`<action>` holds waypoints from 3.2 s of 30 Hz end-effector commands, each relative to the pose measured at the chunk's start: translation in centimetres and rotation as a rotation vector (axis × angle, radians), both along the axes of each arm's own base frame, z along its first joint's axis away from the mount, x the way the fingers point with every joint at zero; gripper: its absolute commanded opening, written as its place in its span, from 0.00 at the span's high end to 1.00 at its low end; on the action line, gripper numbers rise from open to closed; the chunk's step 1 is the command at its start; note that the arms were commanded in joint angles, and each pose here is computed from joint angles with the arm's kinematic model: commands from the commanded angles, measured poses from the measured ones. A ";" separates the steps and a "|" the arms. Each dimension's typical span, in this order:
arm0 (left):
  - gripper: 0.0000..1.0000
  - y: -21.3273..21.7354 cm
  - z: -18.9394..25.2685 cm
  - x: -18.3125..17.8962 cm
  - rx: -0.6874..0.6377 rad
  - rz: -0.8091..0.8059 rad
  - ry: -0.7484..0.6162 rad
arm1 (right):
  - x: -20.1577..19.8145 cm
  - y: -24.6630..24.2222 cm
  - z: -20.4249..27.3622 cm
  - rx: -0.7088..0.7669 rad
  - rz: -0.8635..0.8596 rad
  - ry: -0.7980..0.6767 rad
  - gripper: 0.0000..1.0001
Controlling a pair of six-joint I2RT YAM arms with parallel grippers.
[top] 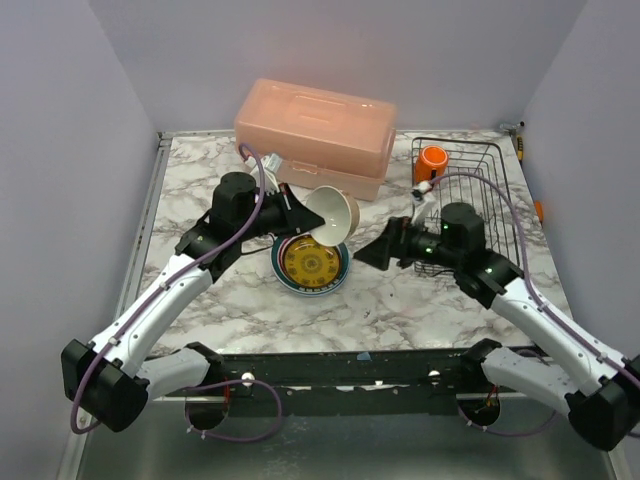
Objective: Load the mixed dishes into the dish rack
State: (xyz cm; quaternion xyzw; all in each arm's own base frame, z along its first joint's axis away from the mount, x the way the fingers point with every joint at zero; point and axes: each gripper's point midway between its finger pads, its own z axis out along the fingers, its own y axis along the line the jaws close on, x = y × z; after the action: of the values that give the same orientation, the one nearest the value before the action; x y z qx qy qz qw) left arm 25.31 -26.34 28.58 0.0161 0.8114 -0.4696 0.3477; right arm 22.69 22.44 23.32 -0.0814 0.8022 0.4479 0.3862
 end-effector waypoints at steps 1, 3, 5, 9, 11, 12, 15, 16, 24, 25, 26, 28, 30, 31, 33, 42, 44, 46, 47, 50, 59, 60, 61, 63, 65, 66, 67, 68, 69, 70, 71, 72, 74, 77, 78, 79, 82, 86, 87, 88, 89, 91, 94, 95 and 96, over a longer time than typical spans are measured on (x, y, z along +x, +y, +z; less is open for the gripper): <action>1.00 -0.5 3.2 -0.7 -0.125 -0.122 -0.135 | -1.6 6.0 5.4 0.059 0.099 -0.097 0.01; 1.00 0.1 2.6 -0.2 -0.146 -0.120 -0.119 | -2.1 7.3 6.5 0.122 0.140 -0.099 0.01; 1.00 0.4 2.1 0.0 -0.166 -0.129 -0.091 | -1.7 7.5 6.7 0.141 0.121 -0.092 0.01; 1.00 0.0 1.7 -0.5 -0.206 -0.189 -0.061 | -0.6 7.8 8.0 0.179 0.080 -0.144 0.01; 1.00 -0.1 1.8 -0.7 -0.229 -0.208 -0.053 | 0.5 7.5 8.2 0.164 0.024 -0.152 0.01; 1.00 0.0 1.7 -0.6 -0.227 -0.202 -0.053 | 1.0 7.4 8.4 0.161 0.000 -0.159 0.00; 1.00 0.1 1.2 -0.5 -0.227 -0.194 -0.038 | 1.9 7.8 8.7 0.168 -0.022 -0.145 0.00; 1.00 0.1 0.9 -0.4 -0.222 -0.186 -0.029 | 2.1 8.0 8.7 0.172 -0.027 -0.135 0.00; 1.00 0.7 -0.4 0.7 -0.159 -0.116 -0.014 | 2.7 8.8 8.2 0.174 -0.033 -0.095 0.05; 1.00 0.7 -0.6 0.8 -0.156 -0.111 -0.007 | 2.6 8.9 8.2 0.174 -0.027 -0.092 0.07; 1.00 0.8 -0.8 0.9 -0.153 -0.107 -0.004 | 2.6 9.0 8.3 0.178 -0.027 -0.094 0.08; 1.00 0.8 -0.8 1.1 -0.147 -0.100 -0.012 | 2.4 9.1 8.2 0.176 -0.028 -0.092 0.12; 1.00 1.0 -1.2 1.2 -0.128 -0.086 -0.002 | 2.3 9.1 8.0 0.174 -0.034 -0.085 0.17; 1.00 1.0 -1.3 1.2 -0.122 -0.085 -0.003 | 2.3 9.2 7.8 0.172 -0.033 -0.082 0.18; 1.00 1.1 -1.6 1.4 -0.109 -0.075 -0.003 | 2.3 9.1 7.7 0.172 -0.037 -0.081 0.19; 1.00 0.8 -1.8 1.1 -0.086 -0.080 -0.012 | 2.3 9.5 7.3 0.192 -0.037 -0.068 0.14; 1.00 0.7 -1.6 0.9 -0.091 -0.090 -0.017 | 2.3 9.6 7.3 0.196 -0.031 -0.064 0.13; 1.00 0.6 -1.4 0.8 -0.095 -0.095 -0.023 | 2.1 9.9 7.3 0.210 -0.016 -0.058 0.11; 1.00 0.6 -1.4 0.8 -0.094 -0.093 -0.024 | 1.9 10.1 7.3 0.216 -0.006 -0.057 0.11; 1.00 0.7 -1.3 0.8 -0.093 -0.094 -0.032 | 1.7 10.5 6.4 0.205 0.006 -0.027 0.09; 1.00 1.0 -1.5 1.2 -0.061 -0.073 -0.046 | 0.7 10.8 5.8 0.220 0.038 0.013 0.29; 1.00 1.0 -1.5 1.2 -0.055 -0.071 -0.047 | 0.7 10.8 5.8 0.222 0.039 0.011 0.37; 1.00 1.1 -1.7 1.3 -0.048 -0.069 -0.044 | 0.7 10.8 6.0 0.228 0.041 0.008 0.48; 1.00 1.0 -1.8 1.3 -0.043 -0.073 -0.039 | 0.5 10.9 6.3 0.249 0.048 0.010 0.72; 1.00 1.0 -1.9 1.3 -0.033 -0.085 -0.035 | 0.4 11.1 6.7 0.282 0.059 0.014 0.97; 1.00 0.9 -2.0 1.3 -0.028 -0.090 -0.032 | 0.2 11.3 6.7 0.296 0.062 0.024 1.00; 1.00 0.9 -2.0 1.2 -0.023 -0.096 -0.031 | 0.1 11.4 6.7 0.311 0.066 0.035 1.00; 1.00 0.9 -2.0 1.2 -0.022 -0.106 -0.034 | 0.0 11.4 6.8 0.325 0.066 0.041 1.00; 1.00 0.9 -1.9 1.1 -0.018 -0.114 -0.042 | 0.1 11.3 6.9 0.341 0.058 0.047 1.00; 0.95 0.9 -1.9 1.0 -0.012 -0.118 -0.051 | 0.1 11.1 6.9 0.351 0.046 0.055 1.00; 0.90 1.0 -1.9 1.0 -0.009 -0.119 -0.056 | 0.2 11.0 6.9 0.366 0.031 0.064 1.00; 0.82 1.0 -1.9 1.0 -0.005 -0.117 -0.060 | 0.2 10.8 6.9 0.376 0.017 0.074 1.00; 0.65 1.1 -2.0 1.0 -0.003 -0.117 -0.063 | 0.3 10.4 7.0 0.395 -0.015 0.095 1.00; 0.48 1.1 -2.0 1.0 -0.004 -0.121 -0.064 | 0.4 10.1 7.3 0.416 -0.040 0.120 1.00; 0.44 1.1 -2.1 0.9 -0.004 -0.122 -0.062 | 0.4 10.0 7.4 0.421 -0.050 0.130 1.00; 0.40 1.1 -2.0 0.9 -0.004 -0.124 -0.066 | 0.5 9.8 7.5 0.425 -0.063 0.136 1.00; 0.31 1.3 -1.5 0.8 -0.003 -0.120 -0.089 | 0.8 9.2 7.4 0.430 -0.109 0.149 1.00; 0.18 2.2 -0.8 0.9 0.030 -0.075 -0.143 | 1.7 8.3 7.1 0.416 -0.165 0.161 1.00; 0.16 2.5 -0.7 1.0 0.044 -0.059 -0.156 | 2.0 8.0 6.9 0.412 -0.176 0.169 1.00; 0.15 2.8 -0.6 1.2 0.058 -0.046 -0.169 | 2.2 7.8 6.7 0.406 -0.186 0.176 1.00; 0.13 3.1 -0.4 1.2 0.070 -0.034 -0.180 | 2.6 7.4 6.4 0.398 -0.201 0.182 1.00; 0.10 3.5 0.1 1.2 0.084 -0.017 -0.209 | 3.5 6.5 5.8 0.384 -0.228 0.197 1.00; 0.09 3.9 1.2 1.1 0.070 -0.007 -0.260 | 5.2 4.7 5.3 0.382 -0.265 0.211 1.00; 0.08 4.0 1.6 1.0 0.064 -0.003 -0.280 | 5.7 4.0 5.1 0.383 -0.270 0.218 1.00; 0.06 4.3 2.1 1.0 0.069 0.009 -0.308 | 6.3 3.1 5.0 0.385 -0.285 0.223 1.00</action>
State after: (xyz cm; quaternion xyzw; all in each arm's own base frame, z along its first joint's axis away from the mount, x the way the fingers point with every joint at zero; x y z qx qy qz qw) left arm 25.93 -23.20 28.17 0.0847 0.7889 -0.4519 0.4078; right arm 27.30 27.71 26.36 0.1417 0.7636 0.5229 0.3512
